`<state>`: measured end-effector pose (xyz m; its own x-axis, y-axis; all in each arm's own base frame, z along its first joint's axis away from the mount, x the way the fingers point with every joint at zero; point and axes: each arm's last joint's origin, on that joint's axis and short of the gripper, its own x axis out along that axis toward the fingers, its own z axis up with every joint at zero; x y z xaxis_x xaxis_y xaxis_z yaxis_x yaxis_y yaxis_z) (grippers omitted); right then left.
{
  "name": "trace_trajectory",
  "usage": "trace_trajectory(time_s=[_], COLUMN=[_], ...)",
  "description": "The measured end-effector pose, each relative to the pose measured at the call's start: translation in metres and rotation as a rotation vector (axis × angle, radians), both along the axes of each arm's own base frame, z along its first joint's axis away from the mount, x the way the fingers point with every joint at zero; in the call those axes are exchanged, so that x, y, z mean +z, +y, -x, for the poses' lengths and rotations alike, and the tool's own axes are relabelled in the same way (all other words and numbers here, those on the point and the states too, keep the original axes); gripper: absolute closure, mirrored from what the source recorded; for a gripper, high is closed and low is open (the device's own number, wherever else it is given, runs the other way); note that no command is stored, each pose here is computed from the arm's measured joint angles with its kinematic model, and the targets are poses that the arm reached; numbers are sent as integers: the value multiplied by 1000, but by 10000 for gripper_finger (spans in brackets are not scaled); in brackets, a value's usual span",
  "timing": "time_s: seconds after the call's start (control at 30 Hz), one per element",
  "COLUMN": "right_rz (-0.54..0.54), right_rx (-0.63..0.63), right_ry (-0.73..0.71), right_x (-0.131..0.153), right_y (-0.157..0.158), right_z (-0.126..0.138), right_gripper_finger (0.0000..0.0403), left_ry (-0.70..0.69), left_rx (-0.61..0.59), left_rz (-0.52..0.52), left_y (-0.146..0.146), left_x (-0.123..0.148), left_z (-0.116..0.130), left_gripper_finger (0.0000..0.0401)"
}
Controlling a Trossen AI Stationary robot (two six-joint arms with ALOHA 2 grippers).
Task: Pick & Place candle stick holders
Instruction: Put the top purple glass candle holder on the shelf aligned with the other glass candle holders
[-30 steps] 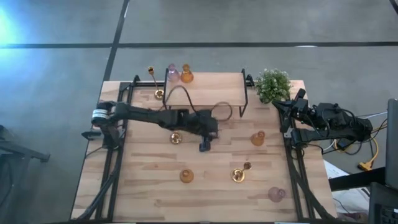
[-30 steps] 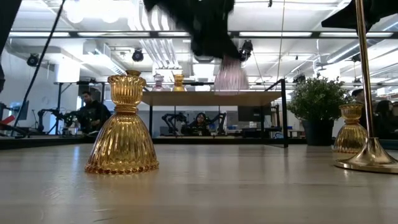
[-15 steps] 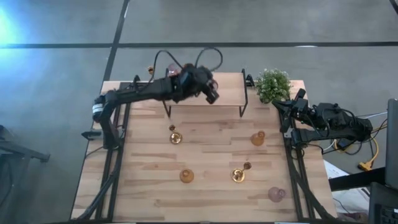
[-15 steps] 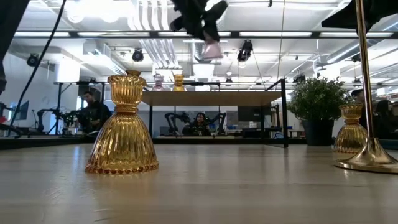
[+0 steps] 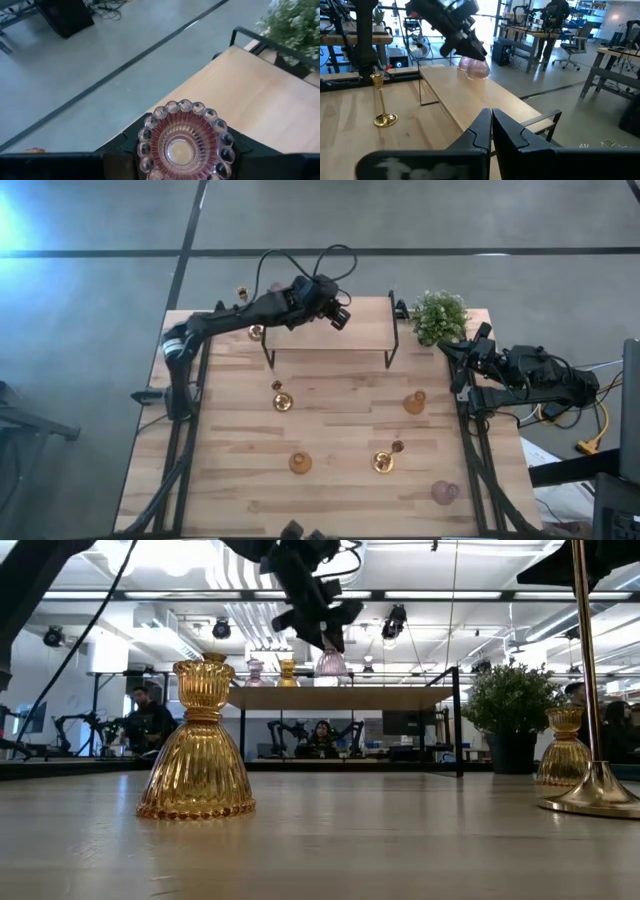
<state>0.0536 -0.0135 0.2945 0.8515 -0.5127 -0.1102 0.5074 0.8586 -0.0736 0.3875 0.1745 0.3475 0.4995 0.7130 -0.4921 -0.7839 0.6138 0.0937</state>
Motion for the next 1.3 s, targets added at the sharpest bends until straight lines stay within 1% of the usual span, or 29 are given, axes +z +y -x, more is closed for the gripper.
trace_trajectory(time_s=[0.23, 0.43, 0.8, 1.3], right_rz=[0, 0, 0, 0], right_rx=[0, 0, 0, 0], right_ry=[1, 0, 0, 0], right_x=[0, 0, 0, 0], right_y=[0, 0, 0, 0], right_z=[0, 0, 0, 0], right_gripper_finger=[394, 394, 394, 394], left_ry=[-10, 5, 10, 27], left_rx=[57, 73, 102, 109], left_rz=[26, 26, 17, 22], left_y=[17, 28, 41, 46], left_x=[-15, -25, -27, -36], left_z=[-3, -6, -1, 2], left_gripper_finger=[250, 250, 250, 250])
